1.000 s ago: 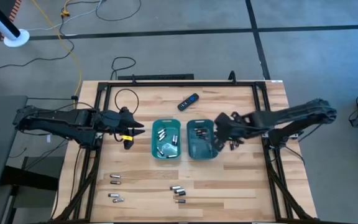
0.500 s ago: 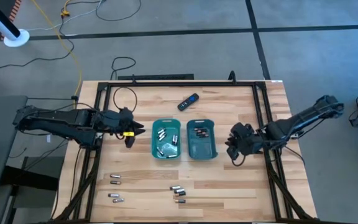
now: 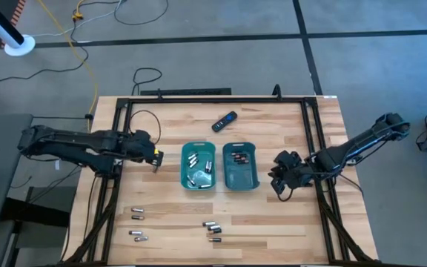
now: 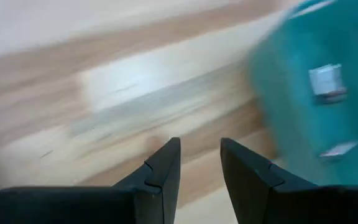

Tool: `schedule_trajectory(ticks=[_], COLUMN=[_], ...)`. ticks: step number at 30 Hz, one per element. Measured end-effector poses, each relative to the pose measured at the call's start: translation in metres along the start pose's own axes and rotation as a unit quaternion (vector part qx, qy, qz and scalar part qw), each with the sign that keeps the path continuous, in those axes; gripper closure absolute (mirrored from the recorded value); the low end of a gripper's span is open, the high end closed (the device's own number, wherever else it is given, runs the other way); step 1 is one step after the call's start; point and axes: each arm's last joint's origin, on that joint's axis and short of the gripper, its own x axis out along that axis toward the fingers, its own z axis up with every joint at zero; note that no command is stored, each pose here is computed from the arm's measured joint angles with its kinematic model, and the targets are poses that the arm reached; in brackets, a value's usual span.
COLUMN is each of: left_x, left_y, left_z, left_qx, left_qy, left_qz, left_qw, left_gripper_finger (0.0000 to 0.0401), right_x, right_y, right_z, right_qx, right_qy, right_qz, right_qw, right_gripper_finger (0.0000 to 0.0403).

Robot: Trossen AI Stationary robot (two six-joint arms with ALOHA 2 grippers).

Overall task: Sort batteries
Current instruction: Put the copper and black battery into the blue bin

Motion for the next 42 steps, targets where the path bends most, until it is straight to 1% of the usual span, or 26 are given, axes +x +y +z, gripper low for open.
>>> schedule_trajectory(ticks=[2, 5, 11, 19, 26, 32, 36, 40, 42], left_x=[0.01, 0.027, 0.057, 0.081, 0.101, 0.117, 0.123, 0.122, 0.12], left_y=[0.003, 0.003, -0.001, -0.005, -0.012, -0.015, -0.014, -0.014, -0.014], left_z=[-0.002, -0.006, -0.014, -0.021, -0.024, -0.028, -0.03, -0.03, -0.029], left_qx=[-0.008, -0.012, 0.0, 0.029, 0.046, 0.043, 0.045, 0.038, 0.038], left_qy=[0.026, 0.061, 0.098, 0.127, 0.149, 0.173, 0.182, 0.178, 0.174], left_qz=[0.036, 0.059, 0.069, 0.118, 0.121, 0.14, 0.154, 0.152, 0.149], left_qw=[0.999, 0.996, 0.993, 0.984, 0.98, 0.974, 0.97, 0.972, 0.973], left_gripper_finger=[0.029, 0.029, 0.029, 0.029, 0.029, 0.0292, 0.0313, 0.0358, 0.0365], right_x=[0.0, 0.0, 0.0, 0.0, 0.0, 0.0, 0.0, 0.0, 0.0], right_y=[0.0, 0.001, 0.002, 0.002, 0.003, 0.003, 0.003, 0.003, 0.003], right_z=[0.0, 0.001, 0.001, 0.002, 0.002, 0.002, 0.002, 0.002, 0.002], right_qx=[-0.002, -0.008, -0.007, -0.006, -0.005, -0.005, -0.005, -0.005, -0.005], right_qy=[0.0, -0.004, -0.006, -0.007, -0.008, -0.008, -0.008, -0.008, -0.008], right_qz=[0.0, 0.007, 0.009, 0.011, 0.013, 0.013, 0.013, 0.013, 0.013], right_qw=[1.0, 1.0, 1.0, 1.0, 1.0, 1.0, 1.0, 1.0, 1.0], right_gripper_finger=[0.0276, 0.0276, 0.0276, 0.0276, 0.0276, 0.0276, 0.0276, 0.0276, 0.0276])
